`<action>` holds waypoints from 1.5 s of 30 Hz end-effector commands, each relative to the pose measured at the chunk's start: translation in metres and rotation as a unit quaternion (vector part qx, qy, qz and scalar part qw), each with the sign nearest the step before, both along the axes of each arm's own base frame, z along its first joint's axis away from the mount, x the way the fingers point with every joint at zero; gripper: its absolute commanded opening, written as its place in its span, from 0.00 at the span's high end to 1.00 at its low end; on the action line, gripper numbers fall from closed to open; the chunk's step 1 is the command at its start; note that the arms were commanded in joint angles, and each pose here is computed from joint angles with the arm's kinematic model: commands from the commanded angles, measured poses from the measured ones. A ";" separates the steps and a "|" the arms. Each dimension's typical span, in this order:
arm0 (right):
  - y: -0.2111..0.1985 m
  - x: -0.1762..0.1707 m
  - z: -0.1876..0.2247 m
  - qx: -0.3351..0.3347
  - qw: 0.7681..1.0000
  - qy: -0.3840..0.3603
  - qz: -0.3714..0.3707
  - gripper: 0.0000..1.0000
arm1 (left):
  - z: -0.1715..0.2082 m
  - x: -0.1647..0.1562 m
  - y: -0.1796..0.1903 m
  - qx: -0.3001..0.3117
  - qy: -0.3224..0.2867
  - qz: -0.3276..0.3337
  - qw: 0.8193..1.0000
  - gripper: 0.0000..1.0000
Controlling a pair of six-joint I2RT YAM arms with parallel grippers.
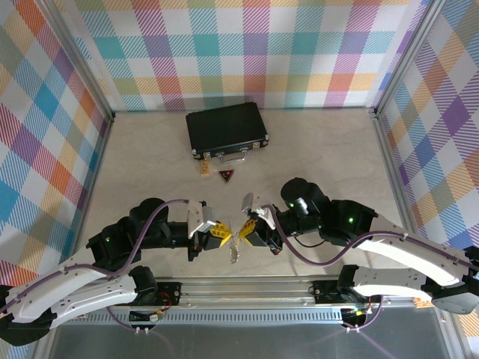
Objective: Put the keys on the keyring
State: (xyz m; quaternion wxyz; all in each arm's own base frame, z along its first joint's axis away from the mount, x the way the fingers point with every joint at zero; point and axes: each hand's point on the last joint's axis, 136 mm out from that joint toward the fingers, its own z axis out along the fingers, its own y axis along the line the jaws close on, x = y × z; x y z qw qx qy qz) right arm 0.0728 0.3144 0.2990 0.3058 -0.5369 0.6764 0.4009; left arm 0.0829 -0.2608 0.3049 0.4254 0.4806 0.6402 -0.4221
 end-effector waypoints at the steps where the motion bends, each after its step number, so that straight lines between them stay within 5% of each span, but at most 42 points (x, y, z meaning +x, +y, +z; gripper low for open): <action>1: -0.001 -0.002 0.013 0.016 1.000 -0.016 0.006 1.00 | 0.016 -0.002 -0.001 -0.026 -0.015 -0.005 1.000 1.00; 45: 0.010 0.000 0.014 0.029 1.000 -0.008 0.010 1.00 | 0.015 0.001 -0.003 -0.035 -0.015 0.002 0.999 1.00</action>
